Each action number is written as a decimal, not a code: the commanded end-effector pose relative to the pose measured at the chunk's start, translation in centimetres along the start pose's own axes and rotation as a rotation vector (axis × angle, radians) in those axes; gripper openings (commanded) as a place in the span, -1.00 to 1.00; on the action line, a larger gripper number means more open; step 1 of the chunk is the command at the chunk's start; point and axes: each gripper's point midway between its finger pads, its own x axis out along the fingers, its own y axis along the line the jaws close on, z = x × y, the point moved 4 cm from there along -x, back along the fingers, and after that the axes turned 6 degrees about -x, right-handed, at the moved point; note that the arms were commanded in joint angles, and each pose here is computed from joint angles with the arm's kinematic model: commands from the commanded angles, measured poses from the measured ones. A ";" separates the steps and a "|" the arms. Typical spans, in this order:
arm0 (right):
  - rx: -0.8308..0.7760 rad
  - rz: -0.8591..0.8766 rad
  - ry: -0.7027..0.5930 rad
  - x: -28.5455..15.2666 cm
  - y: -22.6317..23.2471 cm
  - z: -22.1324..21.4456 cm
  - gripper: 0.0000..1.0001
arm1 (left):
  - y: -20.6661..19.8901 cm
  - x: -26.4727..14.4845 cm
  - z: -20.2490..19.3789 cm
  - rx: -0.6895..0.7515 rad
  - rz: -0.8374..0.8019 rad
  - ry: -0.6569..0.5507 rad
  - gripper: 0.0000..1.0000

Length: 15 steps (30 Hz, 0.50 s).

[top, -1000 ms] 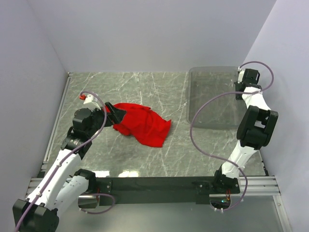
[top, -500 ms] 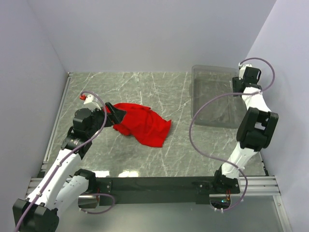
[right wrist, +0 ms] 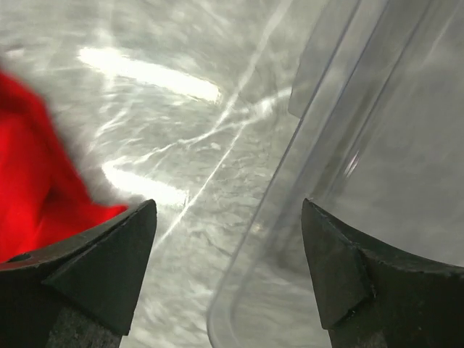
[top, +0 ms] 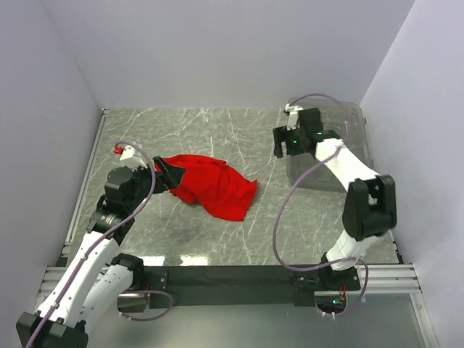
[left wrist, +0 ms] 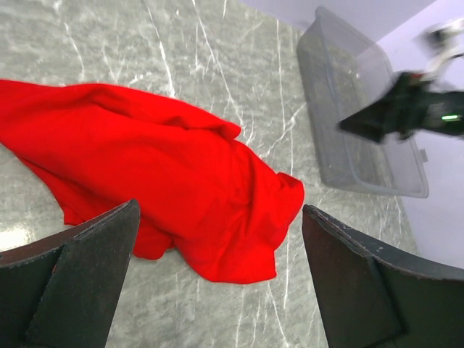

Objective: Fold and stack the t-shirts
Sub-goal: Flatten the tshirt out

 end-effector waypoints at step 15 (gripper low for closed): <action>0.107 -0.398 0.180 4.2 -2.9 -4.0 0.17 | -0.3 -2.3 1.1 -0.005 0.008 -0.087 0.99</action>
